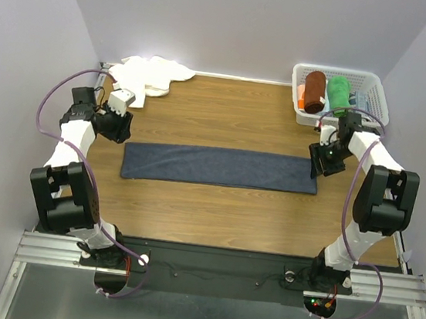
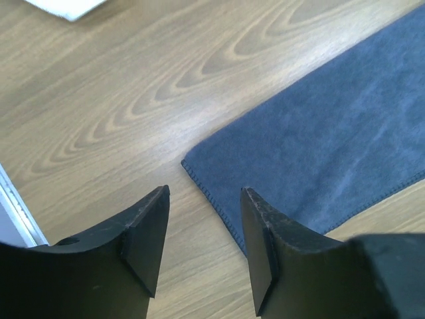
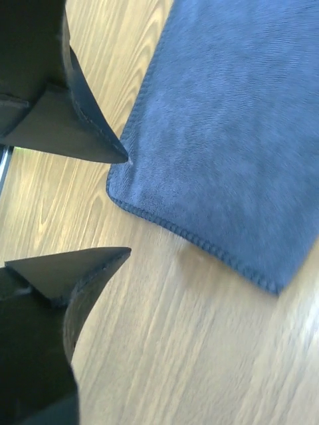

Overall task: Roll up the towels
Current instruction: Fold the towel

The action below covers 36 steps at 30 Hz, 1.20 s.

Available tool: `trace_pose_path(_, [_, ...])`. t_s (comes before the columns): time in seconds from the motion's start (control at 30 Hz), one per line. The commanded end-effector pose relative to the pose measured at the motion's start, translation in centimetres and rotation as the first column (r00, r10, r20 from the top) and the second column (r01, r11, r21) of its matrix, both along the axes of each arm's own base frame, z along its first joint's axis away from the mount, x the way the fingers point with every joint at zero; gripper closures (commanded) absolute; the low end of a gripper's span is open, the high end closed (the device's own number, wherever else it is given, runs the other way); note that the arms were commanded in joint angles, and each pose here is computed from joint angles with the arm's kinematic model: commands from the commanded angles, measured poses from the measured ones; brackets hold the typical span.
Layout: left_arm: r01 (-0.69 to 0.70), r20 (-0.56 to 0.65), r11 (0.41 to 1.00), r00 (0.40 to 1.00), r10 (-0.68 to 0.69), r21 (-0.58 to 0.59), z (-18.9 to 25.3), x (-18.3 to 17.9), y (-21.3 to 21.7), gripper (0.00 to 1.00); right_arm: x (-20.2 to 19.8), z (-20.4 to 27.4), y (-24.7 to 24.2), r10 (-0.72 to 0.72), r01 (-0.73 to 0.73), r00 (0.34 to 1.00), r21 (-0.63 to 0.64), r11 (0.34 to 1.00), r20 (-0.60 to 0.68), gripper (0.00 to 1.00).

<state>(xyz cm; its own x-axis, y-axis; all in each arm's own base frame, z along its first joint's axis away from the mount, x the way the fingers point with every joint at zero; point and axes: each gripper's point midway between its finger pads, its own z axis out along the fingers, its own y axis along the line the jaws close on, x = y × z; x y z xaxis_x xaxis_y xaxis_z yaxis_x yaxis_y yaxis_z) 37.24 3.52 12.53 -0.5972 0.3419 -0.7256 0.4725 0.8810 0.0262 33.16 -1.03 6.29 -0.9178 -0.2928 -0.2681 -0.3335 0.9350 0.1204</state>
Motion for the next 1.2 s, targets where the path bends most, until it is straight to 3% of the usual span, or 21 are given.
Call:
trace_pose_path(0.0, [0.003, 0.104, 1.0, 0.995, -0.002, -0.015, 2.7, 0.6, -0.7, 0.41, 1.8, 0.8, 0.1, -0.133, 0.132, 0.991, 0.041, 0.99, 0.034, 0.44])
trace_pose_path(0.2, [-0.007, 0.128, 1.0, 0.992, 0.007, -0.006, 3.6, 0.6, -0.6, 0.41, 1.9, -1.2, 0.0, -0.21, 0.21, 0.978, 0.035, 0.977, -0.009, 0.53])
trace_pose_path(0.63, [-0.018, 0.13, 1.0, 0.991, 0.019, -0.006, 3.7, 1.0, -0.4, 0.4, 0.6, -5.7, 1.3, -0.259, 0.269, 0.958, 0.081, 0.96, -0.122, 0.55])
trace_pose_path(0.73, [-0.022, 0.127, 1.0, 0.992, 0.022, -0.004, 3.5, 1.0, -0.3, 0.4, 0.4, -6.1, 1.5, -0.264, 0.277, 0.955, 0.091, 0.956, -0.134, 0.72])
trace_pose_path(0.77, [-0.022, 0.128, 1.0, 0.992, 0.023, -0.004, 3.6, 1.0, -0.3, 0.4, 0.4, -6.1, 1.6, -0.262, 0.275, 0.956, 0.093, 0.957, -0.132, 0.86])
trace_pose_path(0.83, [-0.023, 0.129, 1.0, 0.991, 0.024, -0.005, 3.7, 1.1, -0.3, 0.4, 0.3, -5.9, 1.4, -0.261, 0.273, 0.957, 0.089, 0.958, -0.124, 0.99])
trace_pose_path(1.07, [-0.052, 0.119, 0.999, 0.991, 0.053, -0.011, 3.9, 1.4, 0.0, 0.4, 0.1, -4.0, -4.0, -0.304, 0.305, 0.952, 0.023, 0.952, -0.043, 0.99])
trace_pose_path(1.1, [-0.053, 0.12, 0.999, 0.991, 0.054, -0.012, 4.0, 1.4, 0.0, 0.34, 0.2, -3.7, -4.9, -0.313, 0.313, 0.949, 0.016, 0.949, -0.028, 1.0])
trace_pose_path(1.17, [-0.046, 0.112, 0.999, 0.993, 0.048, -0.023, 3.8, 1.4, -0.2, 0.32, 0.5, -2.9, -6.6, -0.315, 0.315, 0.949, 0.004, 0.949, -0.004, 1.0])
